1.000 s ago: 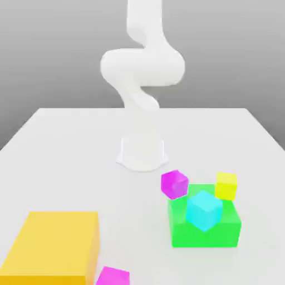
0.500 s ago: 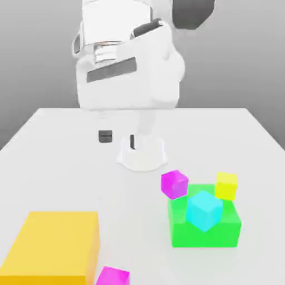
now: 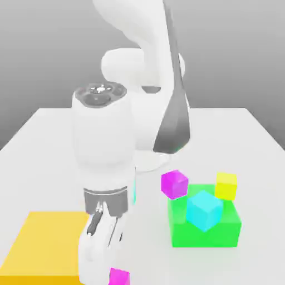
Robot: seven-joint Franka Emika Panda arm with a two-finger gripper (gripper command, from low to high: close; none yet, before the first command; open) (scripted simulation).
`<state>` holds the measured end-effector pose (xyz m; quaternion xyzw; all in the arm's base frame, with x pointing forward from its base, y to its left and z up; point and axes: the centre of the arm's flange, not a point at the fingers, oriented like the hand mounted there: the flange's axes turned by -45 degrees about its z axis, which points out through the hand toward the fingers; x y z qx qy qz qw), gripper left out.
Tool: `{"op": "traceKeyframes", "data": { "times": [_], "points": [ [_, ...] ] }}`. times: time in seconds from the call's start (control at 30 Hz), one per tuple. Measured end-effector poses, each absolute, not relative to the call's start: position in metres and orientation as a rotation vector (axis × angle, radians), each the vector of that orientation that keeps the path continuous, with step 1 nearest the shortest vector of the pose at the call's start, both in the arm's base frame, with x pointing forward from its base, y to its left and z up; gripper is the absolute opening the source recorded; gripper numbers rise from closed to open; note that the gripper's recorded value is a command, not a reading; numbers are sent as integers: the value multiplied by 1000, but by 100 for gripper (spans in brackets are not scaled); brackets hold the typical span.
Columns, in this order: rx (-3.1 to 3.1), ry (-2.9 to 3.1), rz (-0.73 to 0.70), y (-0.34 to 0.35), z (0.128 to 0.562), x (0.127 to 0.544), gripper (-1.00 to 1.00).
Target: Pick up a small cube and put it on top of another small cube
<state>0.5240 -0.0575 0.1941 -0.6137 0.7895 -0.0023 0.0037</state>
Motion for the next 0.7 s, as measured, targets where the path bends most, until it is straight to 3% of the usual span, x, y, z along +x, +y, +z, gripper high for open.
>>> {"op": "traceKeyframes", "data": {
  "times": [0.1, 0.13, 0.37, 0.5, 0.7],
  "points": [
    [-1907, 2496, -1, -58, 151, 523, 0],
    [-1905, 2497, 0, -58, 140, 523, -100],
    [-1903, 2497, -2, -58, 139, 523, -100],
    [-1904, 2497, -2, -58, 187, 523, -100],
    [-2144, 2197, 86, 28, 251, 497, -100]
  ]
}}
